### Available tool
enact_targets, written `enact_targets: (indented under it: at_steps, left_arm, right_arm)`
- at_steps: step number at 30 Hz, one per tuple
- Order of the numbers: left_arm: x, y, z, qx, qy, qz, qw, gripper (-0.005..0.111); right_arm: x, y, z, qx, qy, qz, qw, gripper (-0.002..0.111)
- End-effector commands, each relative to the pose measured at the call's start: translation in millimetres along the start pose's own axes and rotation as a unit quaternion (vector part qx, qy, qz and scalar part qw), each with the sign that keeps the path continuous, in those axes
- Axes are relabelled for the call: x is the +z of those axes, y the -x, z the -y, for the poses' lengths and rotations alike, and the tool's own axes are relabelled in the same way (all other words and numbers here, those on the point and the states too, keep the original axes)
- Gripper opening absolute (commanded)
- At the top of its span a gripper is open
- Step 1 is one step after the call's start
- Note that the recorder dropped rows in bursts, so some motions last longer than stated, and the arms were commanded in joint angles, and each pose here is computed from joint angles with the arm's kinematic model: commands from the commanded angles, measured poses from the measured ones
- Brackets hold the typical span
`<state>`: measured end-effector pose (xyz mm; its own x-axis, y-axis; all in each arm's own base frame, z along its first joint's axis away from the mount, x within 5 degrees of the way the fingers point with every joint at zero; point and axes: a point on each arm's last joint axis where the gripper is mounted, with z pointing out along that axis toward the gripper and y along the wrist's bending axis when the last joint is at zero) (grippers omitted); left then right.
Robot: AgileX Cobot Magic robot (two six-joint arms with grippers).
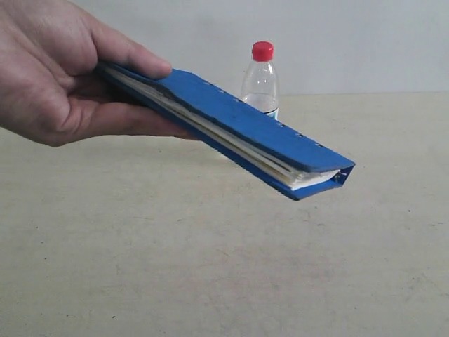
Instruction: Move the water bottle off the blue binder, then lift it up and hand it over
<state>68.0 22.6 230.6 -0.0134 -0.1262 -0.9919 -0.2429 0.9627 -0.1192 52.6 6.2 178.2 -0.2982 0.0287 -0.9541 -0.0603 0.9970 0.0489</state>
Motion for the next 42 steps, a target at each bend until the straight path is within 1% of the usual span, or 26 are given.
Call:
enact_targets:
  at_steps: [1,3,6,7,32,34,36,37,38,40,42]
  left_arm:
    - [0,-1,-0.1,-0.005,0.000,-0.001,1.000,0.110]
    - [0,-1,-0.1,-0.005,0.000,-0.001,1.000,0.110]
    - [0,-1,-0.1,-0.005,0.000,-0.001,1.000,0.110]
    - [0,-1,-0.1,-0.005,0.000,-0.001,1.000,0.110]
    - [0,-1,-0.7,-0.006,0.003,-0.001,1.000,0.110]
    - [-2,-6,0.3,0.017,-0.009,0.000,1.000,0.109]
    - [-3,-11,1.6,0.047,-0.021,0.001,0.999,0.104]
    - [-4,-13,2.9,0.054,-0.031,0.005,0.998,0.101]
    - [-6,-14,5.3,0.057,-0.049,0.012,0.997,0.094]
    - [-10,-18,10.9,0.054,-0.089,0.029,0.994,0.077]
    - [-15,-21,17.0,0.038,-0.133,0.048,0.989,0.053]
  right_arm:
    - [-1,2,3,-0.043,-0.016,0.012,0.999,0.000]
    - [-1,2,3,-0.043,-0.016,0.012,0.999,0.000]
    - [-1,2,5,-0.074,-0.028,0.009,0.997,0.000]
    - [-1,2,5,-0.075,-0.029,0.009,0.997,0.000]
    - [-1,2,5,-0.074,-0.028,0.009,0.997,0.000]
    - [-1,2,5,-0.074,-0.028,0.009,0.997,0.000]
    - [-1,2,5,-0.074,-0.028,0.009,0.997,0.000]
    - [-1,2,5,-0.074,-0.028,0.009,0.997,0.000]
    - [-1,2,5,-0.074,-0.028,0.009,0.997,0.000]
    - [-1,2,5,-0.074,-0.028,0.009,0.997,0.000]
    - [-1,2,5,-0.074,-0.028,0.009,0.997,0.000]
